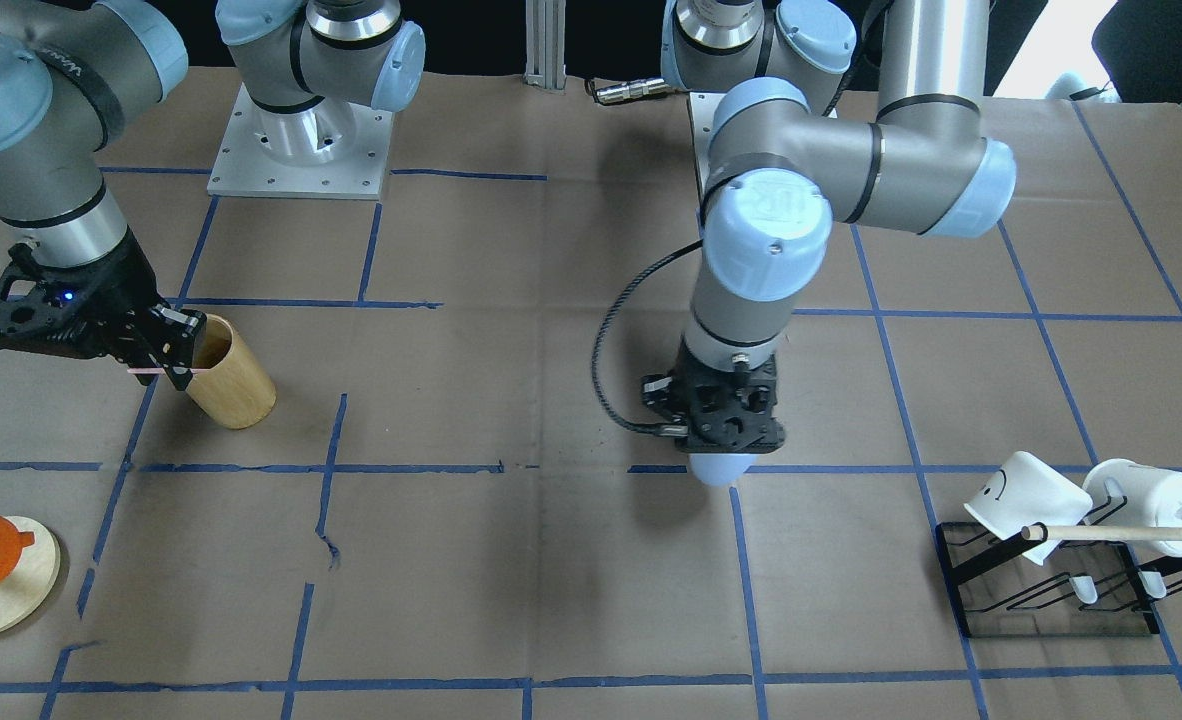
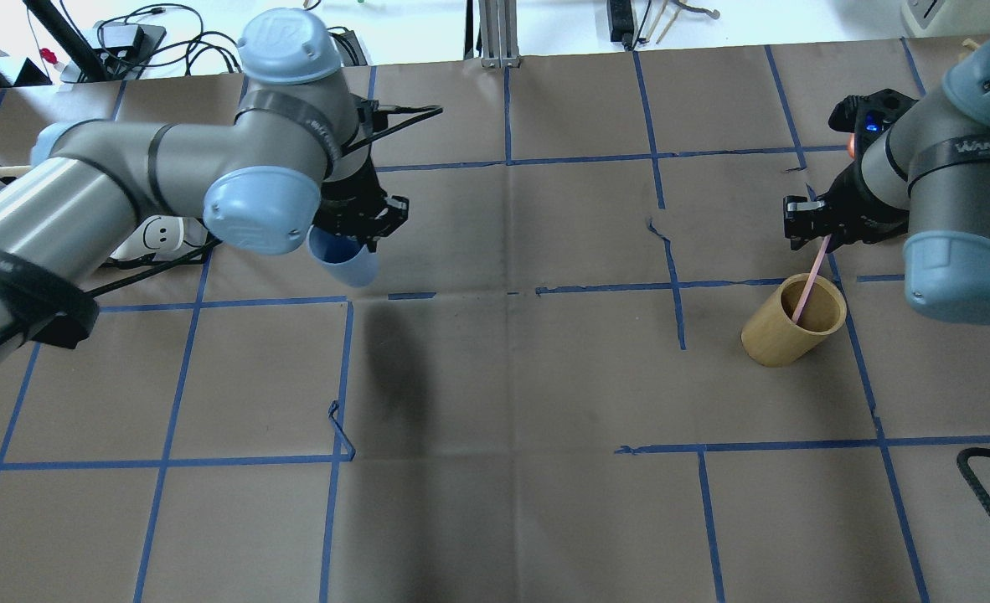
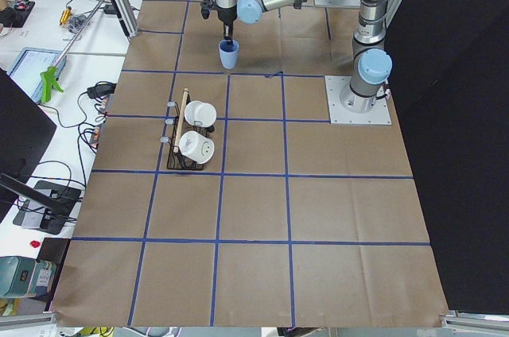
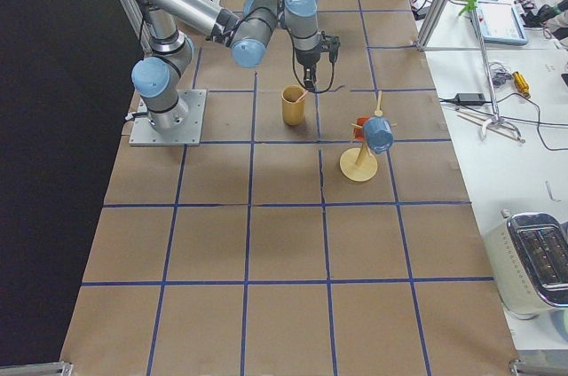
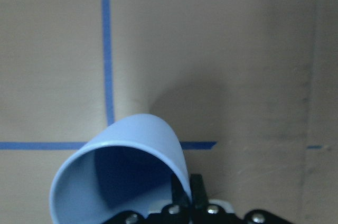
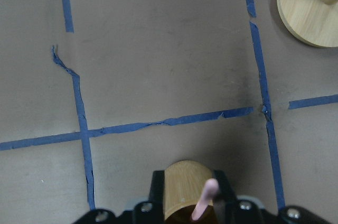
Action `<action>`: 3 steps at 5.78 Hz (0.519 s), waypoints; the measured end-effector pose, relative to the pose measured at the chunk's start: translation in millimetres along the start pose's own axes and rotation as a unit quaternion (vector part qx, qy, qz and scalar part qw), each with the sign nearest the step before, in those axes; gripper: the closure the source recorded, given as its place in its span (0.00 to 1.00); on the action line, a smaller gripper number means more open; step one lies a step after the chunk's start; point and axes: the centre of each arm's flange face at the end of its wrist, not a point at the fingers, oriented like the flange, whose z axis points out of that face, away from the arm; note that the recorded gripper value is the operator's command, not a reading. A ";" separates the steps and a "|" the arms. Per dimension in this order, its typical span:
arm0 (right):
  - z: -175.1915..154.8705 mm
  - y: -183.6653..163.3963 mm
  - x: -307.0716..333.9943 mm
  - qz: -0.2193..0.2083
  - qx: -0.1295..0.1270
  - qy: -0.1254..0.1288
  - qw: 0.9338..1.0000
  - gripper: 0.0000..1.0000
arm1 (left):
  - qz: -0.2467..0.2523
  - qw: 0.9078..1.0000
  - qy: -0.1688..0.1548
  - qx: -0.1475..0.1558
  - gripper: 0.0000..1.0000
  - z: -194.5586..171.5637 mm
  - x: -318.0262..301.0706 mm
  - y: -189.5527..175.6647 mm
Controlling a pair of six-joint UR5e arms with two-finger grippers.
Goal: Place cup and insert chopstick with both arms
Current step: 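Grasp the blue cup with the left gripper while the right grasps the pink chopstick, then set the blue cup at table center while the right gripper lifts the chopstick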
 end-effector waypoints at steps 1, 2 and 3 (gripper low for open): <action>-1.9 -0.2 -0.3 -0.001 0.002 -0.001 1.000 0.91 | -0.023 1.000 0.011 0.006 0.99 3.1 60.3 -6.3; -4.3 -0.3 -0.2 -0.001 0.005 -0.001 1.000 0.91 | -0.030 0.999 0.025 0.000 0.99 9.0 96.1 -1.8; -9.6 -2.4 0.3 -0.001 0.010 0.000 1.000 0.91 | -0.025 0.999 0.030 -0.013 0.97 16.1 114.6 7.1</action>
